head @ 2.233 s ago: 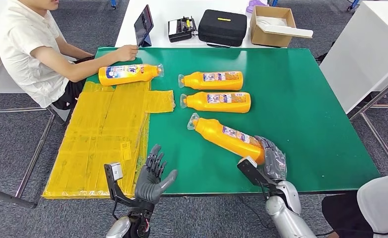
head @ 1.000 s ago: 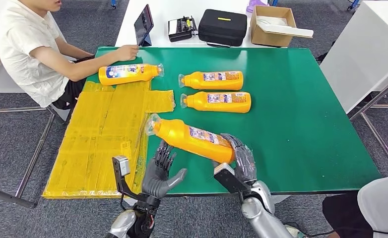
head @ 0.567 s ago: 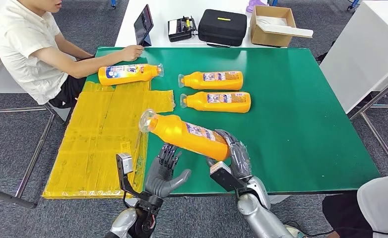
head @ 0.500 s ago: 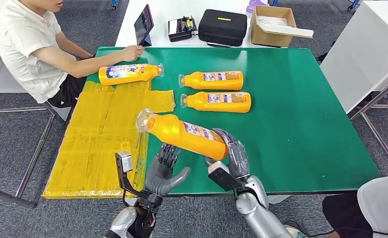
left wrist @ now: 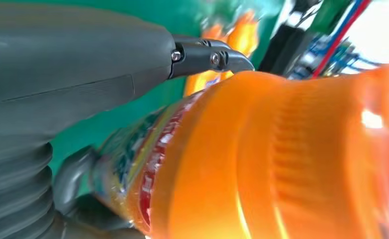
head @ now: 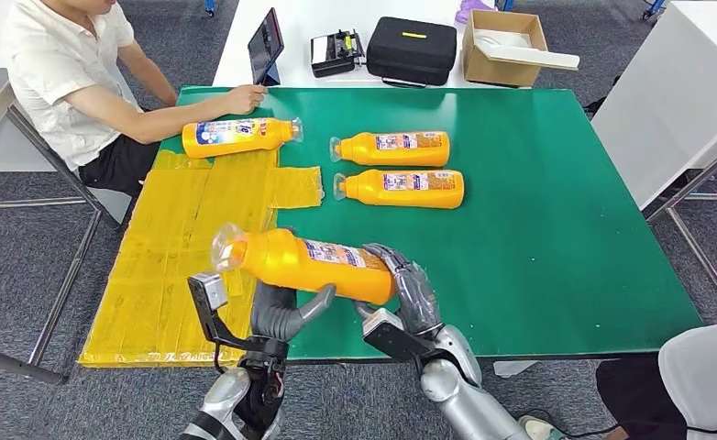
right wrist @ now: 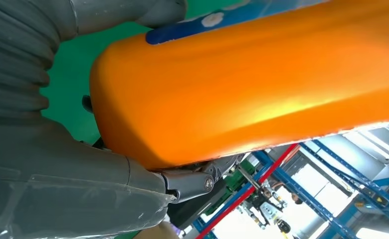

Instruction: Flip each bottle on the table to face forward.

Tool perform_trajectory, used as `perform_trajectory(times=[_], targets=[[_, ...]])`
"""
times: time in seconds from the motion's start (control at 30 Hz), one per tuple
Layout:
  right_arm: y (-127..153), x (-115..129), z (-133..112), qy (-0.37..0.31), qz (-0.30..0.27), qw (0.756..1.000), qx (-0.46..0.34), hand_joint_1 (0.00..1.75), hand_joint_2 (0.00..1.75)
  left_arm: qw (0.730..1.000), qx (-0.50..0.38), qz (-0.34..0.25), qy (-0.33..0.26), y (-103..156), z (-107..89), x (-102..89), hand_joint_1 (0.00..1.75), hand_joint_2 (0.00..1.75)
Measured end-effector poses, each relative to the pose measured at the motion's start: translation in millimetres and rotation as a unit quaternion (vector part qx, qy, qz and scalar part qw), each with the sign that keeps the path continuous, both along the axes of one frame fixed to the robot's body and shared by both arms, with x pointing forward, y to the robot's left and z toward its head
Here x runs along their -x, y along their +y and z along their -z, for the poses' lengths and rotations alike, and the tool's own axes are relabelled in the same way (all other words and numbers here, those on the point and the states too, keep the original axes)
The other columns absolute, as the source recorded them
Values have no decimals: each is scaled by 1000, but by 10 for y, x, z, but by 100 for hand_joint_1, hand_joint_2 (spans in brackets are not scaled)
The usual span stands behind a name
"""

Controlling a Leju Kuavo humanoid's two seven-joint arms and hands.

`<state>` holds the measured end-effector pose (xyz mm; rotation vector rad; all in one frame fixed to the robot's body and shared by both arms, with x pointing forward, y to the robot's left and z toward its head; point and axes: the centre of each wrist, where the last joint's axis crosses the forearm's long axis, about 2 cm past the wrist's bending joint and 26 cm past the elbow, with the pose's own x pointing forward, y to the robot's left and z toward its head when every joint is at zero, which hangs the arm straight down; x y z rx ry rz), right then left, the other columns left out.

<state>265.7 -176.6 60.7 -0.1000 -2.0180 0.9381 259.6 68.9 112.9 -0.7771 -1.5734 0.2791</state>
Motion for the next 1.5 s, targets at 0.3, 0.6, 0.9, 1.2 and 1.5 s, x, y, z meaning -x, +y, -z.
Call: perform_trajectory(times=[0.3,0.6,0.9,1.2,1.5], targets=[[54,43,3,30,-21,999,-22,175,175,997,48,-50,-30,43,-225,-21,0,175],[62,97,63,59,-39,997,-39,175,175,992,111,-30,-43,83,-386,-27,127,175],[19,118,168,65,-50,996,-41,175,175,982,169,84,-17,65,-306,59,175,175],[-29,161,222,75,-34,996,-45,175,175,985,125,114,-21,-15,-228,89,175,175],[-51,169,234,78,-25,995,-48,121,175,989,91,109,-41,-67,-207,118,175,175]])
